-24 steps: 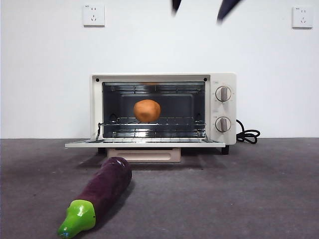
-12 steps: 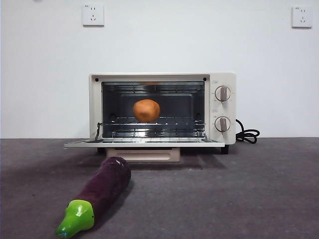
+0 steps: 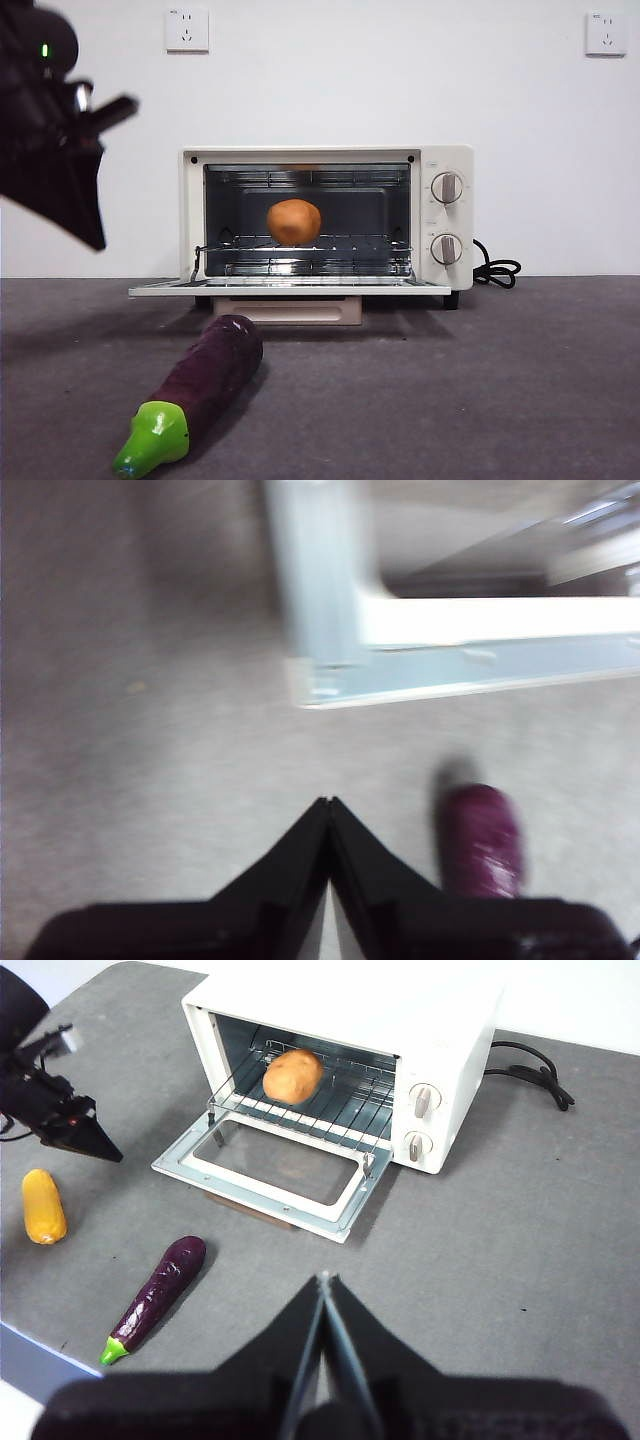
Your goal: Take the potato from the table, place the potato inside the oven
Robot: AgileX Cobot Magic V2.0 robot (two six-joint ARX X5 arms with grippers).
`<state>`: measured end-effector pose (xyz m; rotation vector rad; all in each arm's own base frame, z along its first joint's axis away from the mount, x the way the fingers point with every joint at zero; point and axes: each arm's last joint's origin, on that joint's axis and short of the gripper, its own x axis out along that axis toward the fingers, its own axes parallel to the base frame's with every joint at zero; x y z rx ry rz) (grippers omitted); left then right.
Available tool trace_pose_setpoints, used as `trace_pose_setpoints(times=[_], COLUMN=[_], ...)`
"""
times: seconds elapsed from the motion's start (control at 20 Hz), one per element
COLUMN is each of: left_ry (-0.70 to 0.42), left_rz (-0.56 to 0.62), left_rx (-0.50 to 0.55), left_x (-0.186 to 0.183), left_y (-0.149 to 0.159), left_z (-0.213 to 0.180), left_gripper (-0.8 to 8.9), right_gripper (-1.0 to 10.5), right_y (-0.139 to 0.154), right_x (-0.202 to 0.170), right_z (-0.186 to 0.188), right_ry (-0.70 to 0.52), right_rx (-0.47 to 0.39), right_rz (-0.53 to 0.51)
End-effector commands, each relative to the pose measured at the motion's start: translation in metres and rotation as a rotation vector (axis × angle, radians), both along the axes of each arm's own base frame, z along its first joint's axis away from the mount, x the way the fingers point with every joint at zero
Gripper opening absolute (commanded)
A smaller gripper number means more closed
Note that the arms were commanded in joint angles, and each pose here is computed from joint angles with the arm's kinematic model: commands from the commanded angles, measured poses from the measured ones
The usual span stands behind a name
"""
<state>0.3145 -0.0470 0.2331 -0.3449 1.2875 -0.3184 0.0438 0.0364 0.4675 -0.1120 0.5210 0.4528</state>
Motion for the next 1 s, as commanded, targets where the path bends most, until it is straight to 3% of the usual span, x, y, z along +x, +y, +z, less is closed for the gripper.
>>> trace_pose_setpoints(times=[0.05, 0.35, 0.55, 0.8, 1.0], left_ry=[0.062, 0.154, 0.207, 0.199, 0.179], left_rz=[0.043, 0.118, 0.167, 0.217, 0.231], left_rx=[-0.012, -0.102, -0.098, -0.093, -0.156], left_x=[0.006, 0.021, 0.028, 0.033, 0.038], left_y=[0.002, 0.000, -0.001, -0.001, -0.001], left_z=[-0.016, -0.044, -0.062, -0.068, -0.066], left_gripper=[-0.08, -0.07, -0.07, -0.07, -0.07], right_gripper=[0.0, 0.0, 0.0, 0.0, 0.0], right_y=[0.000, 0.000, 0.000, 0.000, 0.000], right_x=[0.000, 0.000, 0.000, 0.000, 0.000], right_z=[-0.002, -0.002, -0.002, -0.002, -0.002], right_ry=[0.013, 0.014, 0.014, 0.014, 0.014], right_rx=[-0.024, -0.024, -0.024, -0.024, -0.024], right_rz=[0.004, 0.004, 0.004, 0.004, 0.004])
